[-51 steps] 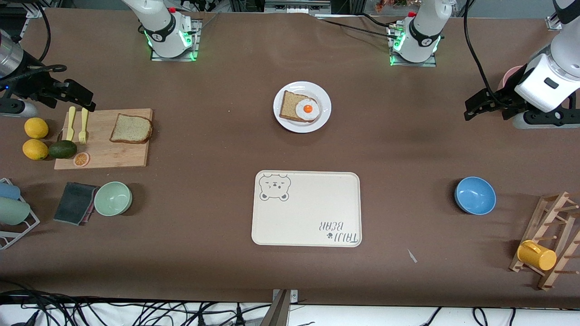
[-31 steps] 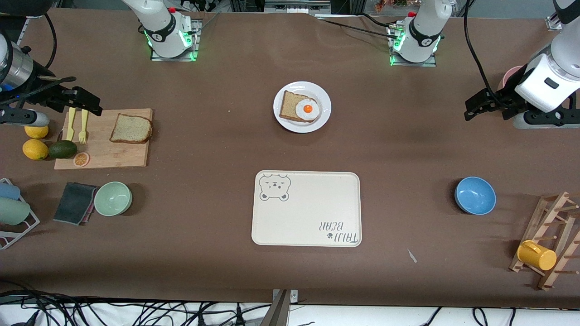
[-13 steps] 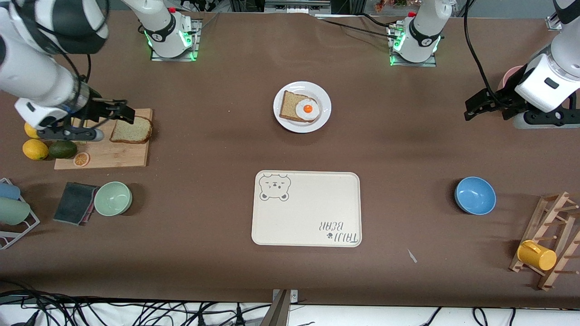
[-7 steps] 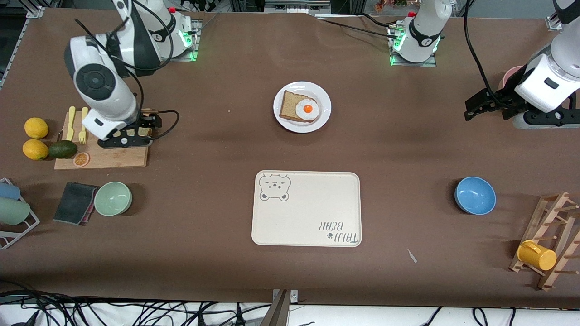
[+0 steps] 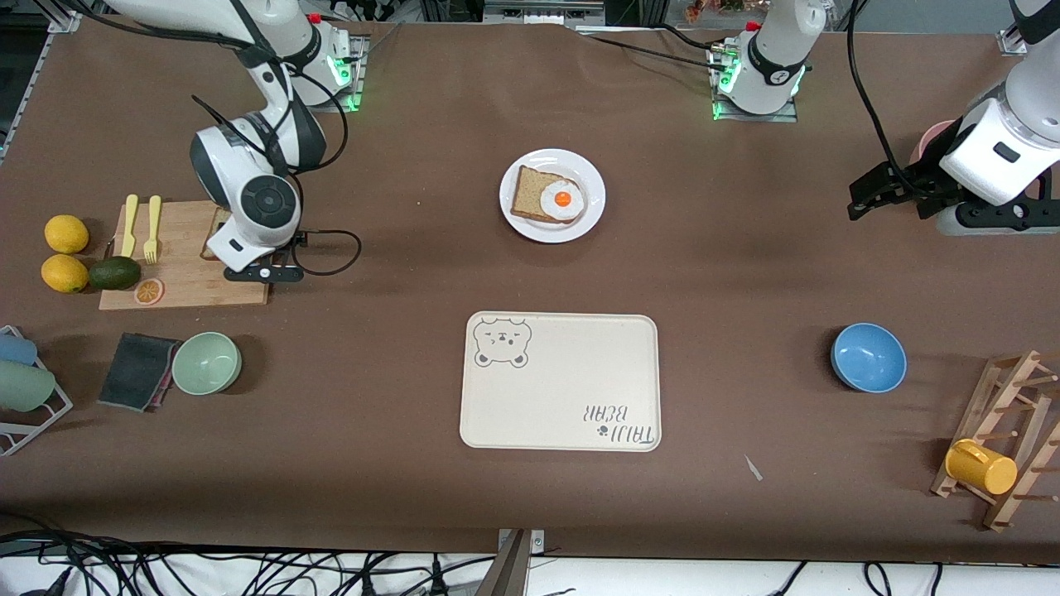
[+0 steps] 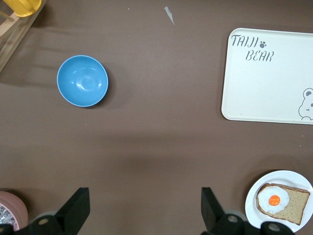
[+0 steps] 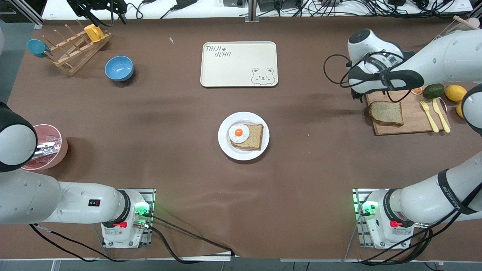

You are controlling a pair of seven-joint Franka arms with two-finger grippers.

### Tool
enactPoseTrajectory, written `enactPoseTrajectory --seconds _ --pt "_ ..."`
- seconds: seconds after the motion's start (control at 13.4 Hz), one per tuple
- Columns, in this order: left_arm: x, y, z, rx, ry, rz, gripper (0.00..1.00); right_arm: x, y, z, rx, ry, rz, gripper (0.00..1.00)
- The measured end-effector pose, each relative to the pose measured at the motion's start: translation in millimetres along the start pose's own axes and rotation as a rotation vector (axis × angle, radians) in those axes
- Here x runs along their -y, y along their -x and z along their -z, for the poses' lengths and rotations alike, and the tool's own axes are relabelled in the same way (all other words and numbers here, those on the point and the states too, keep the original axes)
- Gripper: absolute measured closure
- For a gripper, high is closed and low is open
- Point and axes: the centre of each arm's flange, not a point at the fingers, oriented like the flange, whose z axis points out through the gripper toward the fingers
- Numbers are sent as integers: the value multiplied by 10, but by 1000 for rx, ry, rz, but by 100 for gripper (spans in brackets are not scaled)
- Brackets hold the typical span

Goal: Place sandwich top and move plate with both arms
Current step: 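Move the right gripper down to the bread slice on the cutting board, then close the right gripper on the edge of the bread slice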

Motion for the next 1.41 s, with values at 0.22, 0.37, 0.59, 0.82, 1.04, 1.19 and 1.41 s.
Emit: enactPoseTrajectory --seconds 0.22,0.37,0.59,0.82,1.04,1.19,1.41 --pt "-2 0 0 0 0 0 0 97 -6 -225 37 15 -14 12" --pt "-2 0 0 0 0 0 0 93 -11 -344 59 20 -16 16" --pt "-3 0 0 0 0 0 0 90 -12 -411 72 23 -16 20" --pt "-8 1 0 0 0 -1 0 108 -10 -471 83 25 -13 24" --pt "-11 2 0 0 0 -2 0 155 -3 -555 99 27 -3 25" --pt "-11 2 0 0 0 -2 0 165 -3 -596 101 35 5 30" --pt "-12 2 0 0 0 -2 0 125 -18 -612 91 48 10 45"
